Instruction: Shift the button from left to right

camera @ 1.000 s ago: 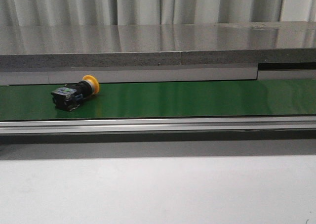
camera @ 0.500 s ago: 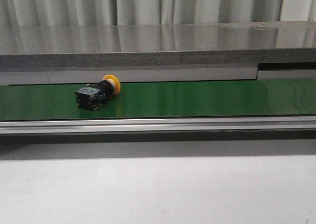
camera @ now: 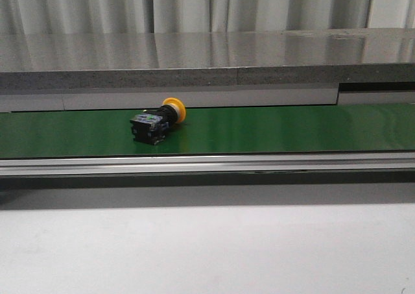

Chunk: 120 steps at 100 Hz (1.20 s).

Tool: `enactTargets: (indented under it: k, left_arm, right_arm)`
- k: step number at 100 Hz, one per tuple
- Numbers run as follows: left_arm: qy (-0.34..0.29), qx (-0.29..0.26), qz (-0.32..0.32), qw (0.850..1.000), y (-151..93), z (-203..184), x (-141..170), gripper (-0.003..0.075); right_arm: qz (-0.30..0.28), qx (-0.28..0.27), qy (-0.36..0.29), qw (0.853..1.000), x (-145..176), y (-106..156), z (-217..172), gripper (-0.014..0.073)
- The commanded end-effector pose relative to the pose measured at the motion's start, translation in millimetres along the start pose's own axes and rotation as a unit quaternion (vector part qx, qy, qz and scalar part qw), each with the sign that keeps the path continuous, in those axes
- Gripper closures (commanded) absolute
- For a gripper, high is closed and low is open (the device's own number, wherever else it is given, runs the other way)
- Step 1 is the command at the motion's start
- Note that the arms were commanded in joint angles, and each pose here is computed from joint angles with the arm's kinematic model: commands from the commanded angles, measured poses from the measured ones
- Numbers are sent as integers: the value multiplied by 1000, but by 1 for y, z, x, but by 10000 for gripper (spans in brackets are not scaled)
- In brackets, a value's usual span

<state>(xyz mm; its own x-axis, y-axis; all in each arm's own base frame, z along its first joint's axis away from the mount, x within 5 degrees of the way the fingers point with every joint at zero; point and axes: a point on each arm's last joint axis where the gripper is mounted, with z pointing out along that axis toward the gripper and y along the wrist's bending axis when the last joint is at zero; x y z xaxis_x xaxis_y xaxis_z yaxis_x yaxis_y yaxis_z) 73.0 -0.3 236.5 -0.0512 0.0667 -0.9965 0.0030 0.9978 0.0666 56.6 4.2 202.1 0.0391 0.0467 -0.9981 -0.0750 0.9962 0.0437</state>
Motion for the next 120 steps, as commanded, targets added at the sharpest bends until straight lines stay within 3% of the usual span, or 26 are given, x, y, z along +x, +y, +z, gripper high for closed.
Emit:
enactTargets:
  k: [1,9,33,87,120]
  left_arm:
    - [-50,-15,-7,999,3,0,-16,245]
    - [-52,-16,-7,998,4,0,-17,328]
    - [-60,-20,-7,998,4,0,-18,740]
    - [-60,-19,-7,998,4,0,-18,741]
    - [-60,-19,-7,998,4,0,-18,741]
  right_arm:
    - [-7,-2,-59,998,-14,1,-3,663]
    - [-7,-2,-59,998,-14,1,-3,663]
    - [-9,-2,-59,998,-14,1,-3,663]
    - [-7,-2,-64,998,-16,1,-3,663]
    - [-7,-1,-26,1000,-58,3,-6,663]
